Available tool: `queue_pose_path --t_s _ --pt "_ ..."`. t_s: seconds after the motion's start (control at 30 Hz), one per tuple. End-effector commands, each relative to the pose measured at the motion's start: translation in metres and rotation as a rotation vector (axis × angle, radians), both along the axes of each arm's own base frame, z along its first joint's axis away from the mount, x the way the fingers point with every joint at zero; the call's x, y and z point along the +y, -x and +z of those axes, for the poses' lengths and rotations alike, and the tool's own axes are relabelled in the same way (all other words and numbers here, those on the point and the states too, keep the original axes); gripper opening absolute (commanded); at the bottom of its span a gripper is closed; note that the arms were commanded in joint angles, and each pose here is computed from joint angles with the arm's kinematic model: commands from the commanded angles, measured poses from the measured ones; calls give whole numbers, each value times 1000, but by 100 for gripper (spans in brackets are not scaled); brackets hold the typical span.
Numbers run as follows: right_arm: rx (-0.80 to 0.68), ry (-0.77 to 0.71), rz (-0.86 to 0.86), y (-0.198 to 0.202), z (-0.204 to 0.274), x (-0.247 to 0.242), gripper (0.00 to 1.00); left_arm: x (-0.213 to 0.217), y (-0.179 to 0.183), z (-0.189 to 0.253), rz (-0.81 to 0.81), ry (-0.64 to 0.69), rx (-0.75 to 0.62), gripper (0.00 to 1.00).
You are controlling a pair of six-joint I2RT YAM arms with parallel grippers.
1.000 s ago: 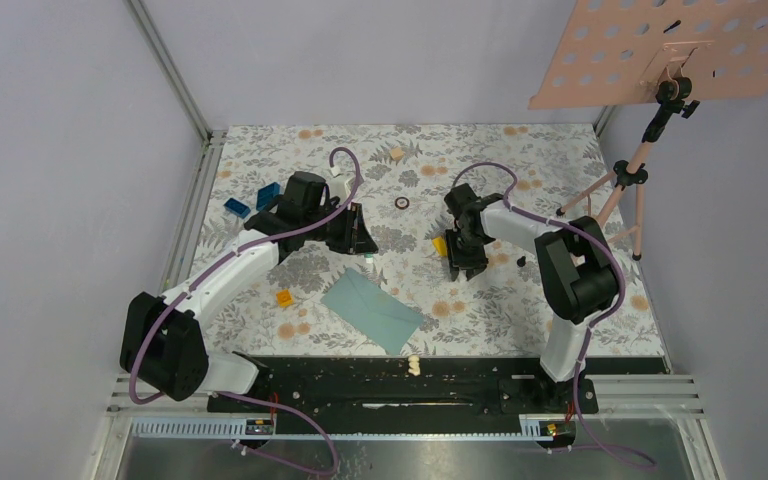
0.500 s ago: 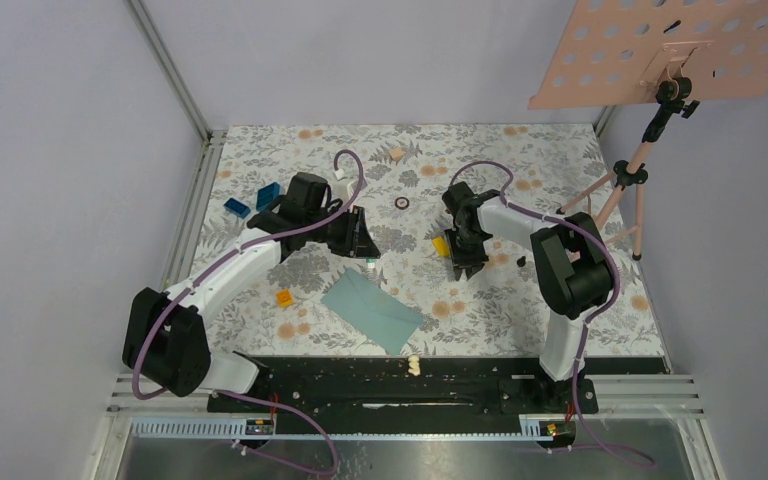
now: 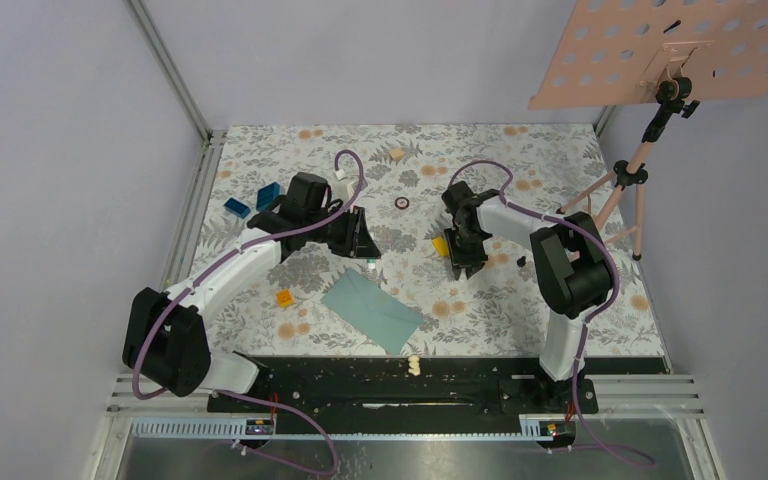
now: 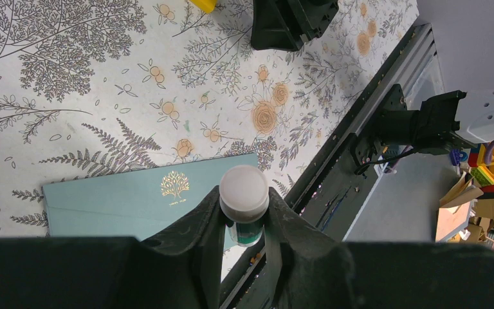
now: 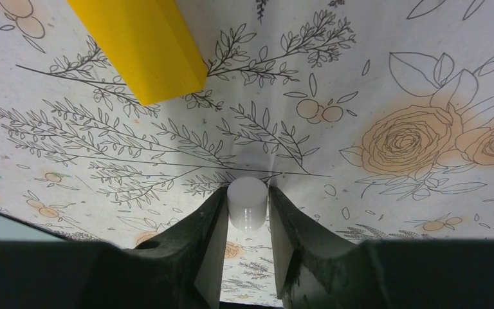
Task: Place the letter into the envelope and seal it
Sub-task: Close the solid glue cap on the solid glue.
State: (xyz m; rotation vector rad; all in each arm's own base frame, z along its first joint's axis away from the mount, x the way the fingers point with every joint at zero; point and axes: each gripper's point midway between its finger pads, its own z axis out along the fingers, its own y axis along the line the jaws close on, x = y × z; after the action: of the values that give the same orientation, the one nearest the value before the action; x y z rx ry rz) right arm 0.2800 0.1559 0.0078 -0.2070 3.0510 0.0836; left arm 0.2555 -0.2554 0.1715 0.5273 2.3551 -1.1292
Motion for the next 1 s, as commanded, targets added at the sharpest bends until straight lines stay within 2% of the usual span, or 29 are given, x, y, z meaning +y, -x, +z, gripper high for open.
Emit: queue_pose_path --t_s 0.0,0.07,0.1,0.2,0.33,0.53,0.73,0.87,0.97 --pt "-12 19 4 -8 -8 0 31 -5 -2 16 -29 43 -46 0" --pt "-13 19 6 -8 -8 1 22 -6 -2 16 -30 44 -46 0" --pt "-12 6 5 -9 -7 3 21 -6 -2 17 -34 45 -47 0" --pt "-19 -32 2 -9 1 9 20 -9 5 17 -69 62 -37 0" --pt "-98 -136 -4 -15 31 24 20 -16 14 18 -119 71 -22 0" --pt "-295 -335 -3 -16 100 42 21 -33 31 49 -243 191 -51 0" --pt "-445 -539 -71 -13 158 58 21 -44 57 88 -389 375 -66 0" --pt "-506 -633 -80 -9 187 64 21 -44 71 97 -458 415 -82 0" --pt "-538 -762 -71 -2 212 76 21 -44 83 101 -499 429 -91 0"
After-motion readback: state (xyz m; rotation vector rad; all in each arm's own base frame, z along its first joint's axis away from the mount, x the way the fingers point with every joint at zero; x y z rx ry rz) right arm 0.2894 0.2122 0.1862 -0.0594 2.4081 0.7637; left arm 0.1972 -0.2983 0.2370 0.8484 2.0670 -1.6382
